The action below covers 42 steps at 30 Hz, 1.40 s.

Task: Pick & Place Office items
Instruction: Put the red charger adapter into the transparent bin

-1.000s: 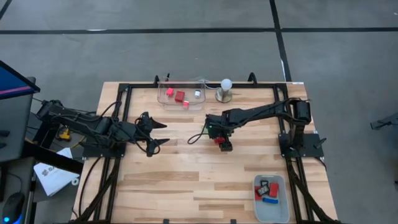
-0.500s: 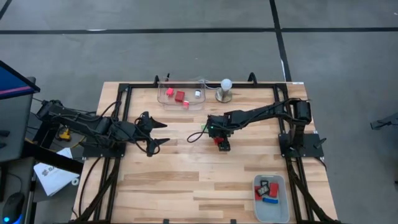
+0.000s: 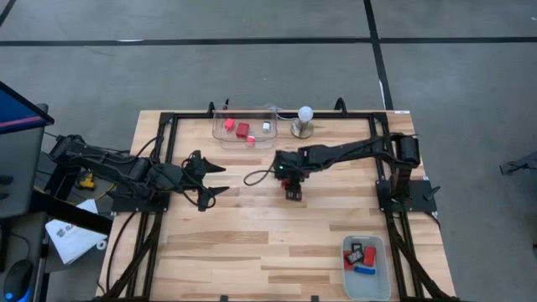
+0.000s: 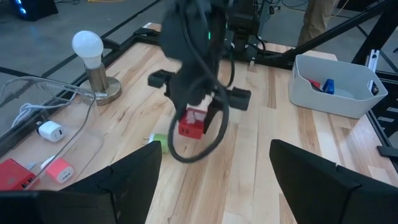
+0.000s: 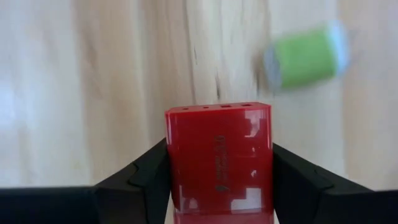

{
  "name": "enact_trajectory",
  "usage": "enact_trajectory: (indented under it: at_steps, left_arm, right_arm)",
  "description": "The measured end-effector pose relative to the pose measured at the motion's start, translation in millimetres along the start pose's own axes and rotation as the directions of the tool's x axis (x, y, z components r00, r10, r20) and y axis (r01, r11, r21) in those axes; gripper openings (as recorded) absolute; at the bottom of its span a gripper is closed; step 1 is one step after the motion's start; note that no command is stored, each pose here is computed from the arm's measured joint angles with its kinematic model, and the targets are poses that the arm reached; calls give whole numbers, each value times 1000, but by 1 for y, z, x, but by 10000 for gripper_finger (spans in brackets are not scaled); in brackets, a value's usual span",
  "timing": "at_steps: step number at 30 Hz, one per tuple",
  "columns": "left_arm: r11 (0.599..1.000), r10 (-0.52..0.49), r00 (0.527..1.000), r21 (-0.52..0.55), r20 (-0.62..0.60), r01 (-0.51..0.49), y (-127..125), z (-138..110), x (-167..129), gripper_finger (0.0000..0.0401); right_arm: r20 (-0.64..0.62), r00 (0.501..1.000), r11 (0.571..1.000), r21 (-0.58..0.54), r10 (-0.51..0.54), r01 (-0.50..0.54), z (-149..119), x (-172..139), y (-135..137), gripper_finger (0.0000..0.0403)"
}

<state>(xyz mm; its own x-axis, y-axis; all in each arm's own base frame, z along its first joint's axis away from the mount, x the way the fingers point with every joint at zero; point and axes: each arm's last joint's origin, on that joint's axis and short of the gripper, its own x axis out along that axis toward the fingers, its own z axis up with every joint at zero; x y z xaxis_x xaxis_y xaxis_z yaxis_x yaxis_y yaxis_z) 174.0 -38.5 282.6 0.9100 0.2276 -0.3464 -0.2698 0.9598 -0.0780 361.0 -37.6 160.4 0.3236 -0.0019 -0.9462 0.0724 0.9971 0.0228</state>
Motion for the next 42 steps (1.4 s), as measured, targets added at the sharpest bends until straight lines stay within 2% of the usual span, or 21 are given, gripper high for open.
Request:
enact_trajectory:
  at_steps: [3, 5, 7, 10, 13, 18, 20, 24, 28, 32, 37, 42]
  left_arm:
    - [1000, 0, 1000, 0, 0, 0, 0, 0, 0, 296]
    - [1000, 0, 1000, 3, 0, 0, 0, 0, 0, 296]
    - [1000, 0, 1000, 4, 0, 0, 0, 0, 0, 296]
    - [1000, 0, 1000, 4, -1, 0, 0, 0, 0, 296]
    - [1000, 0, 1000, 4, 0, 0, 0, 0, 0, 296]
    - [1000, -1, 1000, 13, -1, 1, 0, 0, 0, 296]
    - [1000, -3, 1000, 20, -1, 3, 0, 0, 0, 296]
    - [1000, -4, 1000, 22, -1, 4, 0, 0, 0, 296]
    - [1000, -4, 1000, 23, 1, 4, 0, 0, 0, 296]
    - [999, -7, 1000, 42, 27, 6, -1, 3, 0, 296]
    - [998, -9, 999, 55, 35, 7, -1, 4, 0, 296]
    - [998, -8, 999, 59, 37, 6, -1, 4, 0, 296]
  right_arm:
    - [49, 999, 1000, -14, -10, 10, 23, -23, 0, 202]
    - [77, 995, 997, -39, -68, 71, 39, -45, -4, 214]
    - [149, 980, 989, -52, -128, 137, 58, -69, -12, 227]
    - [289, 944, 984, -27, -159, 174, 82, -104, -31, 226]
    - [407, 900, 986, 17, -158, 165, 96, -134, -58, 208]
    - [513, 852, 991, 128, -105, 45, 96, -160, -114, 206]
    - [541, 837, 985, 173, -83, -14, 91, -162, -135, 218]
    - [600, 796, 971, 229, -86, -67, 83, -159, -164, 230]
    - [679, 733, 963, 222, -38, -156, 80, -154, -179, 213]
    - [707, 706, 959, 217, -26, -182, 84, -139, -186, 205]
    - [656, 754, 933, 247, 38, -262, 92, -95, -196, 231]
    - [627, 778, 929, 258, 48, -266, 108, -59, -211, 221]
